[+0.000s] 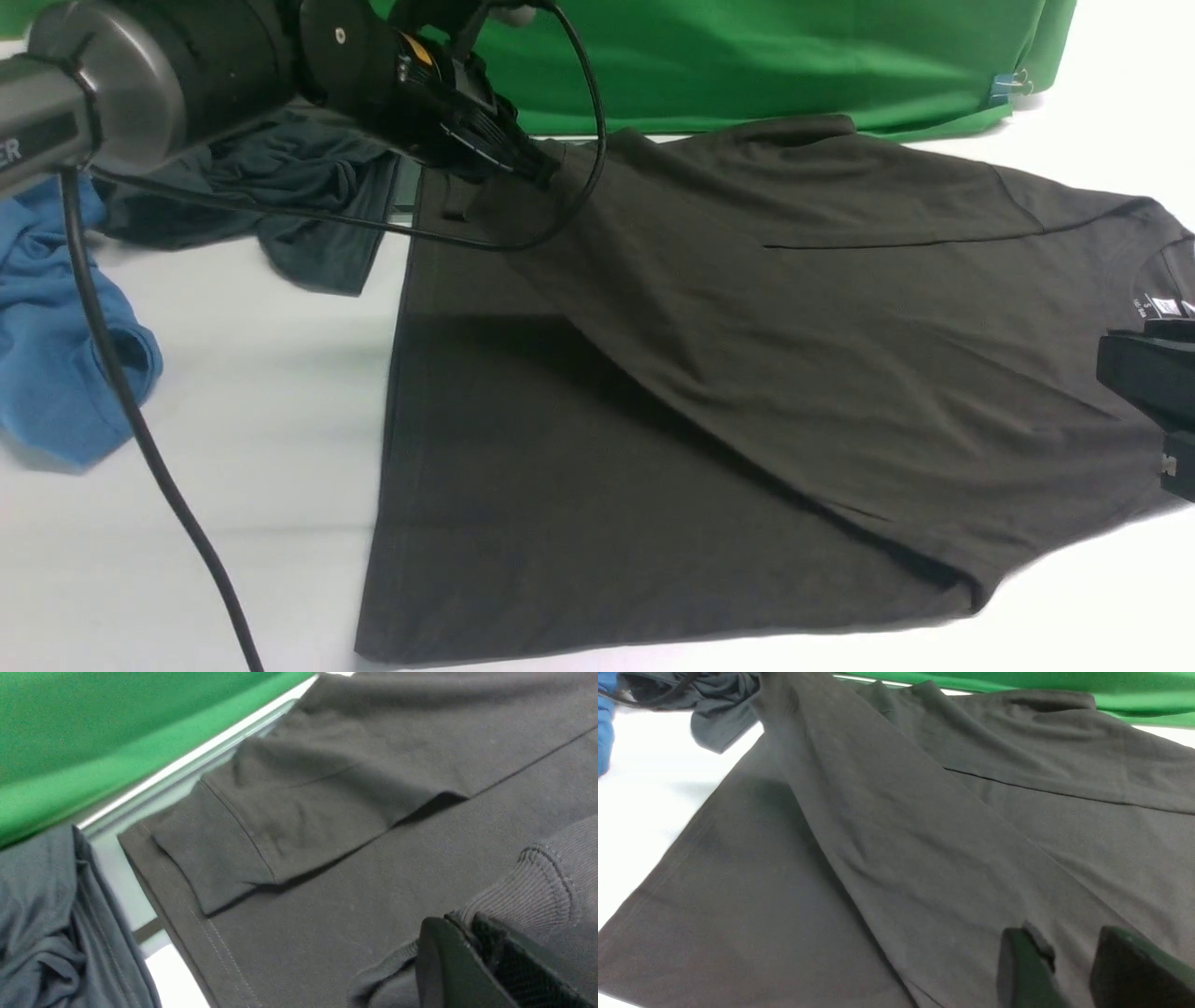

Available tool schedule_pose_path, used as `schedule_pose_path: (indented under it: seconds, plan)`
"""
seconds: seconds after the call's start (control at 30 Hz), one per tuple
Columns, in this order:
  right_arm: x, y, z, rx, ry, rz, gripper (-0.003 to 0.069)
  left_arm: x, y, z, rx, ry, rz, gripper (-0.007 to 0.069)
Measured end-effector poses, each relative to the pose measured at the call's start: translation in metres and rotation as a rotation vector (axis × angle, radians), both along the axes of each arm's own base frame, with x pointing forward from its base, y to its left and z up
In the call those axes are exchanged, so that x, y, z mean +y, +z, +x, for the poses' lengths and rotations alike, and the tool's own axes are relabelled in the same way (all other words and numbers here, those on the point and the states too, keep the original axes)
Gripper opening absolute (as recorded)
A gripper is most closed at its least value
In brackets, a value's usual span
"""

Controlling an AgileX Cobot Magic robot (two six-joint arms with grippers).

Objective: Fold a long-sleeved shirt on a white desktop.
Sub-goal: 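Fold the left side of the black T-shirt inward over its body, then grab the top left corner of the dark shirt with the left gripper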

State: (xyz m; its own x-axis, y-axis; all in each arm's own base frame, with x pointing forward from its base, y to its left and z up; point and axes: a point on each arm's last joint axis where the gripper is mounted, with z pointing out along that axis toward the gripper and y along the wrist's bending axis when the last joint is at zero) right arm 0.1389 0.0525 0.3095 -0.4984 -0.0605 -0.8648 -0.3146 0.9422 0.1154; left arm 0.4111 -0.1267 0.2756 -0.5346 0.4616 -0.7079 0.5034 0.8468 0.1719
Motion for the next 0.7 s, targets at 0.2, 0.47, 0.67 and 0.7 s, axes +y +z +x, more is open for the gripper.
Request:
schedule_pose_path:
  seconds: [0.2, 0.47, 0.67, 0.7]
  plan:
    - [0.000, 0.000, 0.000, 0.000, 0.000, 0.000, 0.0240, -0.001, -0.010, 0.006, -0.009, 0.003, 0.003, 0.0036]
    - [0.000, 0.000, 0.000, 0.000, 0.000, 0.000, 0.0240, -0.003, -0.025, 0.011, 0.032, 0.043, -0.026, 0.0123]
    - [0.000, 0.000, 0.000, 0.000, 0.000, 0.000, 0.0240, -0.002, -0.024, 0.008, 0.104, 0.094, -0.066, 0.0362]
    - [0.000, 0.000, 0.000, 0.001, 0.000, 0.000, 0.0240, -0.003, -0.022, 0.007, 0.146, 0.111, -0.076, 0.0462]
